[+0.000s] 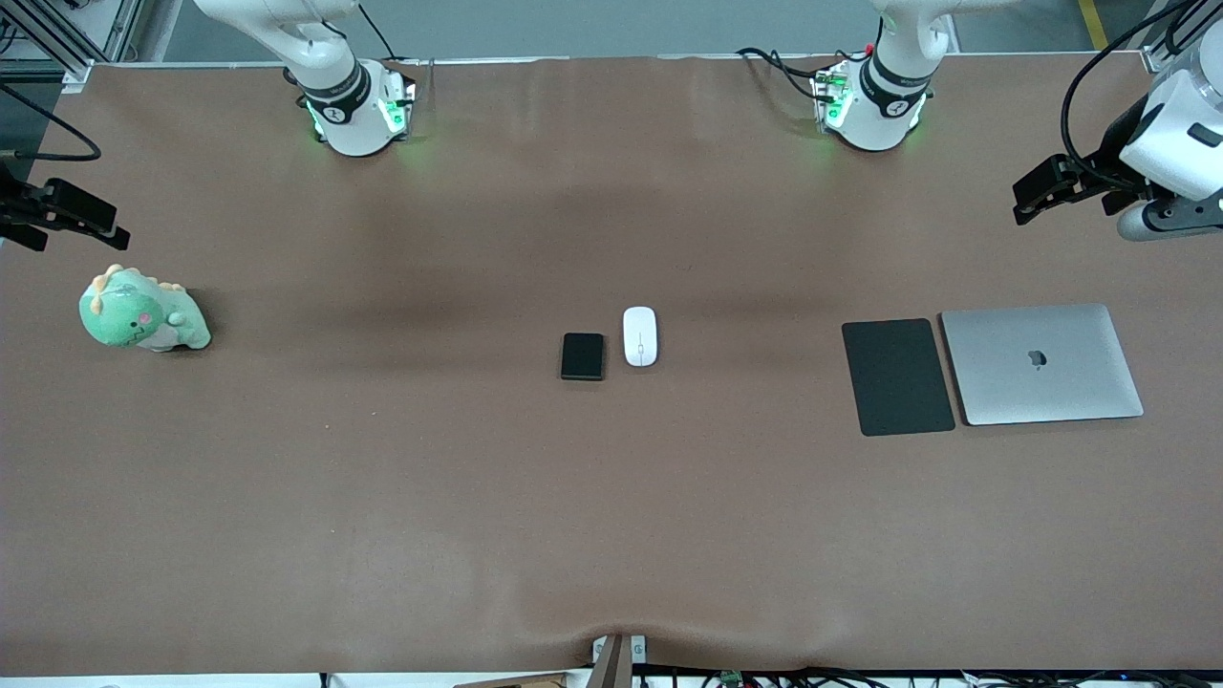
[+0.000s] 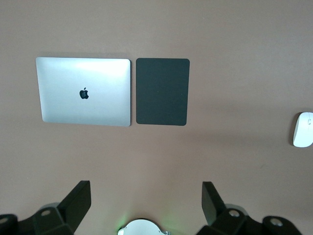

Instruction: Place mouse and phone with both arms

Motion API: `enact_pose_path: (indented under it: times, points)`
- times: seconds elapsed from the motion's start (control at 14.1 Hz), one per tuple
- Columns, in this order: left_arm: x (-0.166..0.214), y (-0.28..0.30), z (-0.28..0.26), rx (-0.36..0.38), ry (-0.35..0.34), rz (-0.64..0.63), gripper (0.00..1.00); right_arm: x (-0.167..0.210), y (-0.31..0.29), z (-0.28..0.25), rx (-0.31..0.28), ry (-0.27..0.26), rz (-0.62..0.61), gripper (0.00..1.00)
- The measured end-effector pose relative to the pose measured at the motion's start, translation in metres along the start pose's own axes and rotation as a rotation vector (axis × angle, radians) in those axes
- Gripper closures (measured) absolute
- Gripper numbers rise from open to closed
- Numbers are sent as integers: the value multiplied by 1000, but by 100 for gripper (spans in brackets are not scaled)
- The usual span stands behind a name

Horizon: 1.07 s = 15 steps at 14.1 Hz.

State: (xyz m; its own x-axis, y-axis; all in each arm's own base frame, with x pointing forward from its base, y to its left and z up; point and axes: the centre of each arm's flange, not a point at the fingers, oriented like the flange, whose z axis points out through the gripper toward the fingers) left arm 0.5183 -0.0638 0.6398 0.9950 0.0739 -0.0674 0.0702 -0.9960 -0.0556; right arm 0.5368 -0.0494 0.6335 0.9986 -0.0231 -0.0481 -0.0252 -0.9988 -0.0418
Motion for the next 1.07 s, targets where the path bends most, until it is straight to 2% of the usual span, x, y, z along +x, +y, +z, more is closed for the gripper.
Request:
enact_pose_path:
  times: [0.78,1.07]
  points:
    - [1,1,-2,-1,4,1,0,0,-1,0,0,-1,-2,0]
    - [2,32,9,-3,-19,24,0,1,-1,1,0,-4,-3,0]
